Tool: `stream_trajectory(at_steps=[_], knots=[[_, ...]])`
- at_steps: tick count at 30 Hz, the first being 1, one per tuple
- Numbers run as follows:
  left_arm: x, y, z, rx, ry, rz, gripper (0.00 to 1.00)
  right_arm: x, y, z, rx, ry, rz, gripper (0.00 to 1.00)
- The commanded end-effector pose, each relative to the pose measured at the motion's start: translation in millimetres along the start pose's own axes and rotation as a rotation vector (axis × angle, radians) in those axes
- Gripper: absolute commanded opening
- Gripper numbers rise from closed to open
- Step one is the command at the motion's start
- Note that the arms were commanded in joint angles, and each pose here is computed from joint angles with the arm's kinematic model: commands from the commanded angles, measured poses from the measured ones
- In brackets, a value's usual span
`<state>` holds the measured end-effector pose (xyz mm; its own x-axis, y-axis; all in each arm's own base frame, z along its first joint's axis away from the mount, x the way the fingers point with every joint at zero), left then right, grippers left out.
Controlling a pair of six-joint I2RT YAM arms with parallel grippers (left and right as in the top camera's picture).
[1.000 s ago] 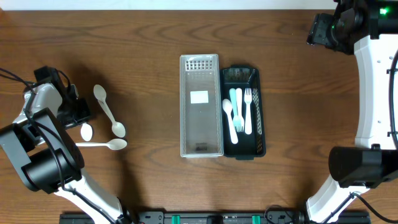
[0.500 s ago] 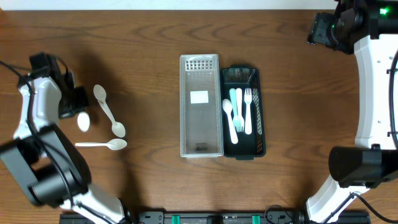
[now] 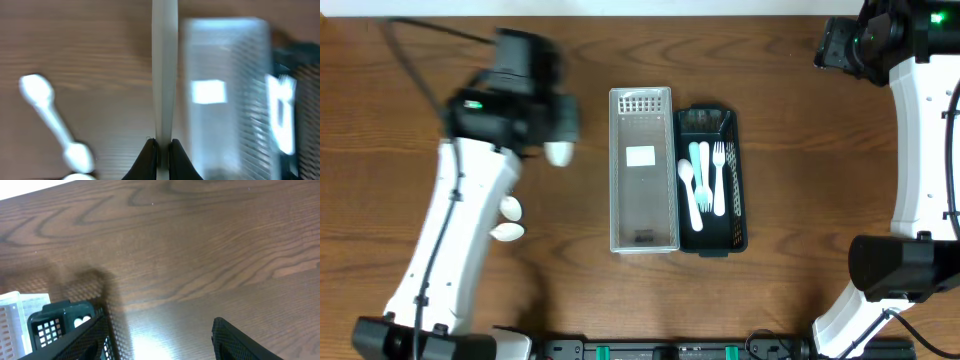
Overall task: Pack container
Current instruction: 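Carry the spoon with the left gripper into the clear basket and release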
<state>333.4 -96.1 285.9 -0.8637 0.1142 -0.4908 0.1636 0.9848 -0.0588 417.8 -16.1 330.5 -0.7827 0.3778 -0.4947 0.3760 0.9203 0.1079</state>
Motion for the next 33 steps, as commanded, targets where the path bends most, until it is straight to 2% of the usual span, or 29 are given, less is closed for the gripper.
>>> stream_trajectory(at_steps=[1,8,13,24,25,27,28,31,33], knots=[[3.1,-28.5,10.5,0.012,0.027,-0.026,0.06,1.2,-5.3,3.9,0.024,0.013,-0.005,0.7],[14.3,-67.1,63.1,0.018,0.142,-0.023,0.06,1.9,-5.5,3.9,0.025,0.017,-0.005,0.7],[26.2,-93.6,103.6,0.02,0.213,0.033,0.06,3.0,-6.0,3.9,0.027,0.023,-0.006,0.7],[55.2,-104.9,166.1,-0.037,0.364,0.013,0.07,4.1,-6.4,3.8,0.029,0.029,-0.007,0.7],[55.5,-104.8,166.7,-0.038,0.365,0.014,0.15,4.1,-6.4,3.8,0.029,0.029,-0.007,0.7],[53.9,-105.3,165.8,-0.032,0.357,0.024,0.39,4.1,-6.4,3.8,0.029,0.029,-0.007,0.7],[52.7,-105.7,164.9,-0.026,0.351,0.043,0.45,4.1,-6.4,3.8,0.029,0.029,-0.007,0.7],[44.5,-107.4,155.0,0.005,0.308,0.131,0.55,4.1,-6.4,3.8,0.03,0.029,-0.007,0.7],[35.3,-108.8,142.0,0.026,0.263,0.174,0.58,4.1,-6.4,3.8,0.03,0.029,-0.007,0.7]])
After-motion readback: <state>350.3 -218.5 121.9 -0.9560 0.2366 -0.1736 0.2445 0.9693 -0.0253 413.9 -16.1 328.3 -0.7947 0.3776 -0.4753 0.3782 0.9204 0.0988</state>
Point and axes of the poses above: each gripper's point midway between its finger pads, its own z axis out along the fingers, its own y axis along the line the jaws close on, x = y × z, the point moved 6 cm from there along -z, back along the fingers, and after that the axes turned 6 degrees about z, right-handed, at the moved point
